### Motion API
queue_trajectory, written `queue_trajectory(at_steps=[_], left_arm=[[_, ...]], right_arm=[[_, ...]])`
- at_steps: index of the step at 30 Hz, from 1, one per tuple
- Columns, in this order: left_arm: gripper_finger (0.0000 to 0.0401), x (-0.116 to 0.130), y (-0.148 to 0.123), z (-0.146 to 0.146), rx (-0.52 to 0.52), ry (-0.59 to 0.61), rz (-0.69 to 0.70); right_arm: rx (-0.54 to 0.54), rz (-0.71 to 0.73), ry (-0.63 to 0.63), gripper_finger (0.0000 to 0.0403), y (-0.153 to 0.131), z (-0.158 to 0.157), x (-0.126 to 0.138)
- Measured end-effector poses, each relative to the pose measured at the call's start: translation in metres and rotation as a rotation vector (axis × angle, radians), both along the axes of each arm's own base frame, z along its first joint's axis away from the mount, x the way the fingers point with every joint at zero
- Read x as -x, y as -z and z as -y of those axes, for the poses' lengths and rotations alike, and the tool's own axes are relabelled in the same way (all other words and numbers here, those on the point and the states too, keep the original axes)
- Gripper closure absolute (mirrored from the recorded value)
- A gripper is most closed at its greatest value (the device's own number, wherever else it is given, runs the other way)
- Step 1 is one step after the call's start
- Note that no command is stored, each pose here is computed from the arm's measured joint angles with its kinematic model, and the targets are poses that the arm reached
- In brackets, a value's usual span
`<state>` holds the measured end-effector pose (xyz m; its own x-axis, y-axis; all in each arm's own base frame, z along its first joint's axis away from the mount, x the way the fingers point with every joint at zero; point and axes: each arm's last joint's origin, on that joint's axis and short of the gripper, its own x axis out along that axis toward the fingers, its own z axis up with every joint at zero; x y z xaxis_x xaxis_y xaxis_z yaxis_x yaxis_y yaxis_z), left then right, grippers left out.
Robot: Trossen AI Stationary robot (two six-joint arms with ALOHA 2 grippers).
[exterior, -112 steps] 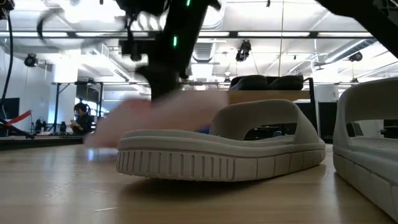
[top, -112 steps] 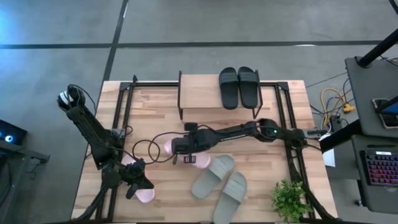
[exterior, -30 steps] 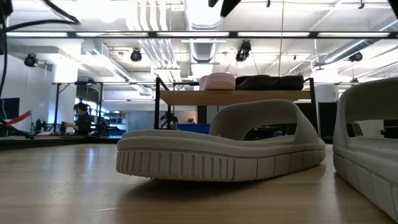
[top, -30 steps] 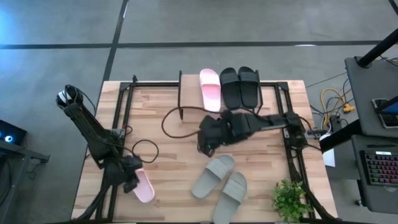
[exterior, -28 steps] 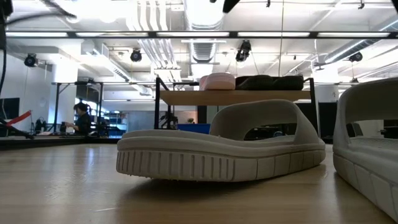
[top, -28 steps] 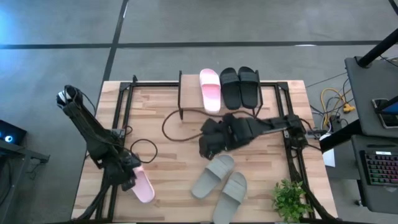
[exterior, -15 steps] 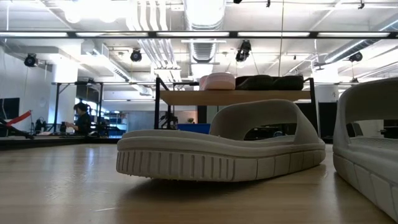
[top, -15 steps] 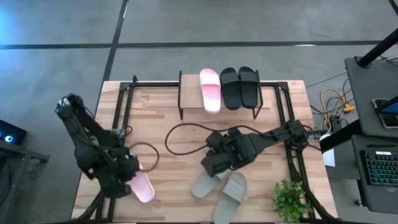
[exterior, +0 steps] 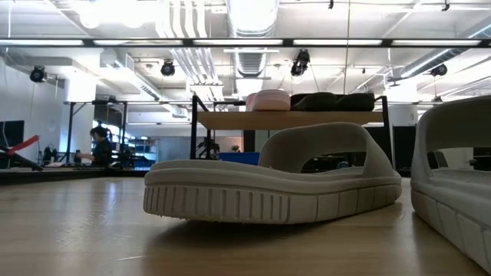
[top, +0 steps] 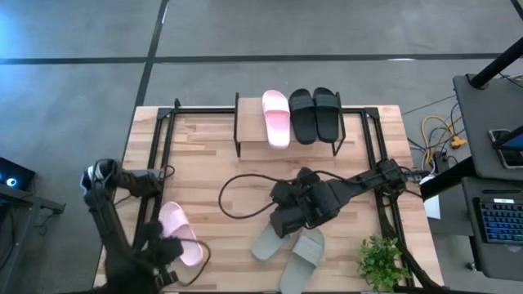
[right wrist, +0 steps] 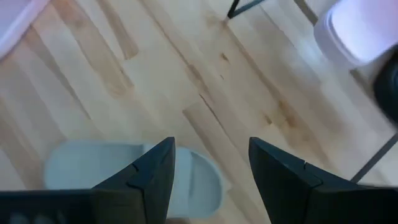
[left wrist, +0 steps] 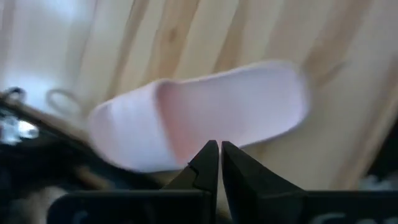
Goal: Pick and place slides into the shelf
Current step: Put the left pink slide on the shelf
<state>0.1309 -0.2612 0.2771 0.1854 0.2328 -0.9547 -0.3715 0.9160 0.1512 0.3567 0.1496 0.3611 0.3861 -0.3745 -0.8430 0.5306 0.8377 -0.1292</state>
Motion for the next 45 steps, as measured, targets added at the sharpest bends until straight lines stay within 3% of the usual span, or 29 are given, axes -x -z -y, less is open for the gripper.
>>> queue_trajectory(at_steps=[4, 8, 12, 17, 21, 28, 39, 45], left_arm=[[0.0391, 0.004, -0.003, 0.026, 0.061, -0.181, 0.152], [0.0358, 0.002, 0.004, 0.042, 0.075, -0.231, 0.093], [0.0294, -0.007, 0.014, 0.048, 0.062, -0.258, 0.058], [0.0215, -0.01, 0.035, 0.044, -0.118, -0.268, 0.059], [0.0184, -0.011, 0.061, 0.04, -0.214, -0.316, 0.092], [0.0178, -0.013, 0.082, 0.028, -0.277, -0.446, 0.069], [0.0178, -0.009, 0.09, 0.002, -0.349, -0.441, -0.001], [0.0179, 0.002, 0.11, -0.016, -0.443, -0.44, -0.094]], right_arm=[[0.047, -0.035, -0.123, 0.0206, -0.002, -0.009, 0.006], [0.142, -0.03, -0.191, 0.0206, -0.004, -0.018, 0.01], [0.208, -0.013, -0.212, 0.0206, -0.005, -0.024, 0.014], [0.27, 0.018, -0.204, 0.0206, -0.006, -0.028, 0.016], [0.293, 0.032, -0.194, 0.0206, -0.007, -0.028, 0.016], [0.308, 0.039, -0.187, 0.0206, -0.007, -0.027, 0.015], [0.312, 0.001, -0.136, 0.0206, 0.009, -0.018, 0.008], [0.294, 0.003, -0.086, 0.0207, 0.013, -0.011, 0.004]])
